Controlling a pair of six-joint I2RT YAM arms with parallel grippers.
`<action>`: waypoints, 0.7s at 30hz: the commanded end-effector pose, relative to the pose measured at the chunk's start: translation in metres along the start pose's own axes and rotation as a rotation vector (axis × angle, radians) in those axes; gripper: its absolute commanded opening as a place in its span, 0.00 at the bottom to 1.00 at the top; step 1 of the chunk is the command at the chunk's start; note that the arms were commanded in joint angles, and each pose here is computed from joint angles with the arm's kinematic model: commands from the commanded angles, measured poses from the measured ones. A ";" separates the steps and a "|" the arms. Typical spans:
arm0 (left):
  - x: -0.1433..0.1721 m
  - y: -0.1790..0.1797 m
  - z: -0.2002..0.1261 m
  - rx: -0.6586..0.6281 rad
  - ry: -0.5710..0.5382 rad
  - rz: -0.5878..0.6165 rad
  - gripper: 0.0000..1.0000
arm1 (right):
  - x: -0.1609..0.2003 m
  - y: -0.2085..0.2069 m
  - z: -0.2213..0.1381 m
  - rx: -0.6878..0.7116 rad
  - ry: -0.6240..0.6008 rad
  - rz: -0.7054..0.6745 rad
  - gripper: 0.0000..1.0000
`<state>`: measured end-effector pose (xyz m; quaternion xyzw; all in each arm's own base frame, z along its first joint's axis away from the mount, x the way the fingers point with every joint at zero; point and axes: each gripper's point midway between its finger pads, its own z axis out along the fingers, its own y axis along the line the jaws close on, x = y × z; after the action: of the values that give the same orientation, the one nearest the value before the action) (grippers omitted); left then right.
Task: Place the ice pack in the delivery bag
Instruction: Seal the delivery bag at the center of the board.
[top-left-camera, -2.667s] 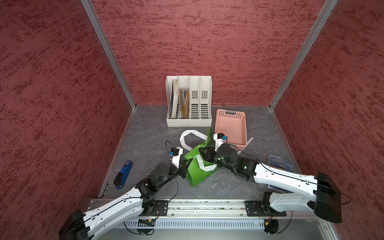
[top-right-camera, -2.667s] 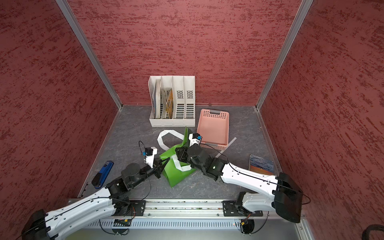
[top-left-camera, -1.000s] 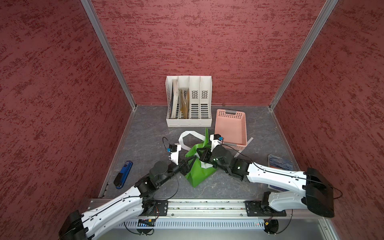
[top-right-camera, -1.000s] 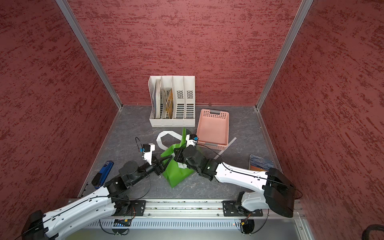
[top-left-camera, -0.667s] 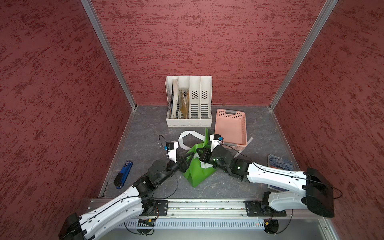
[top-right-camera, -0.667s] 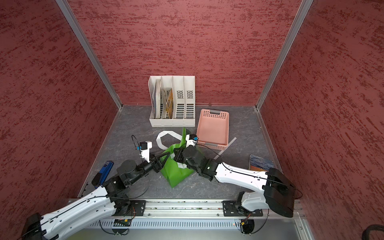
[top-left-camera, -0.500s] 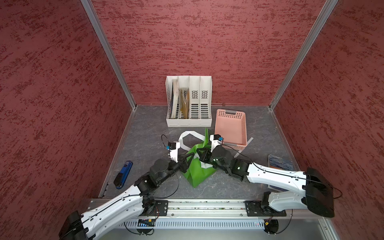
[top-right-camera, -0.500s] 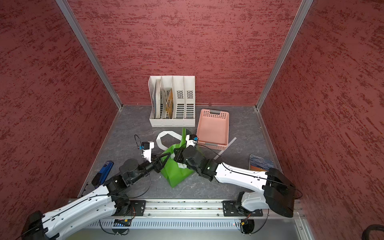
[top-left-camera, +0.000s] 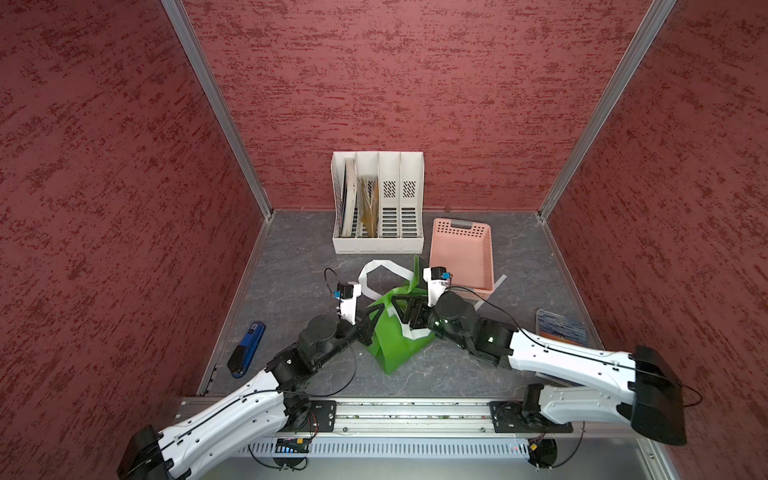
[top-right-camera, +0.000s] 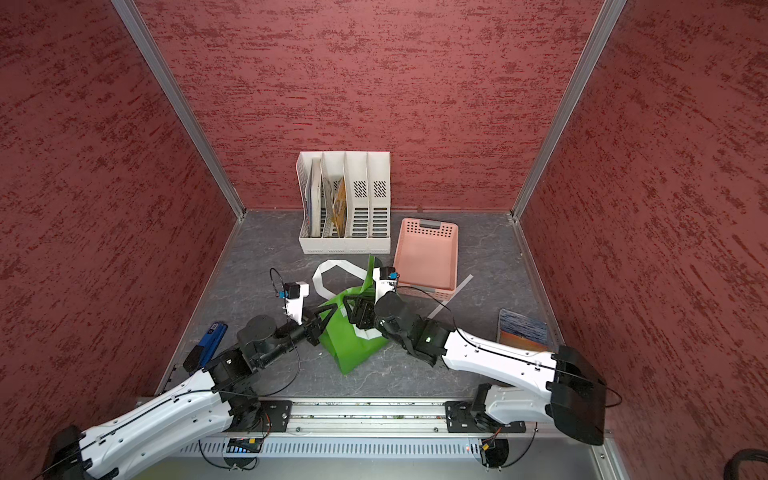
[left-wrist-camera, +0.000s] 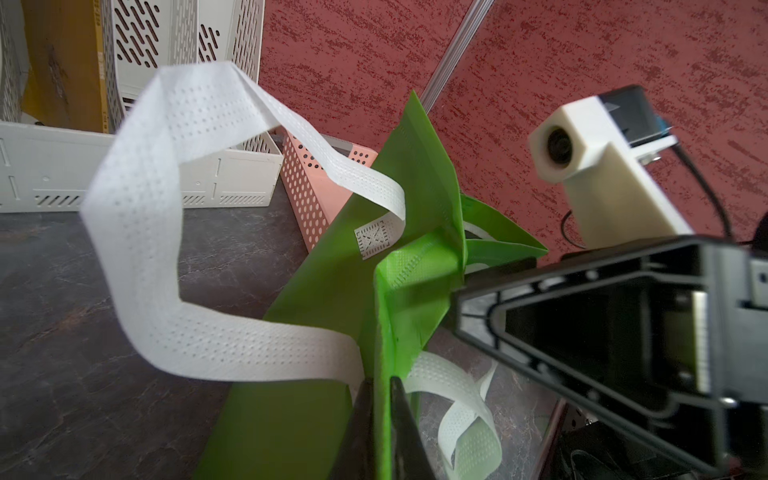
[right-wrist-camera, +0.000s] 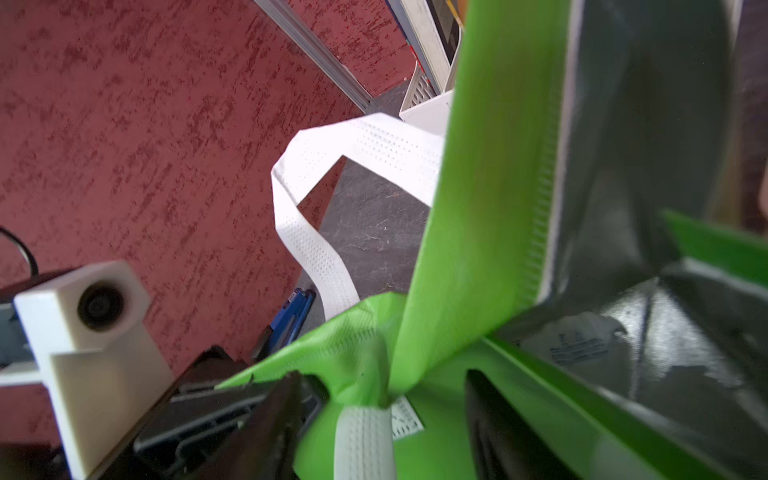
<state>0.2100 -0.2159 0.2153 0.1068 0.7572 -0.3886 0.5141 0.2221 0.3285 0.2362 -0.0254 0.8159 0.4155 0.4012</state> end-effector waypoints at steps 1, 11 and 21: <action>-0.010 -0.001 -0.003 -0.005 -0.011 0.069 0.00 | -0.021 0.000 -0.034 0.008 -0.016 -0.265 0.91; -0.028 0.019 -0.003 -0.017 -0.035 0.091 0.00 | -0.035 -0.072 -0.102 0.061 -0.025 -0.482 0.98; -0.032 0.013 0.004 0.079 0.014 0.070 0.00 | -0.025 -0.072 -0.050 -0.060 0.083 -0.548 0.98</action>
<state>0.2362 -0.1959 0.2157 0.1328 0.7610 -0.3806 0.5083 0.2269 0.2224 0.2035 -0.2307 0.8134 0.2940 0.4458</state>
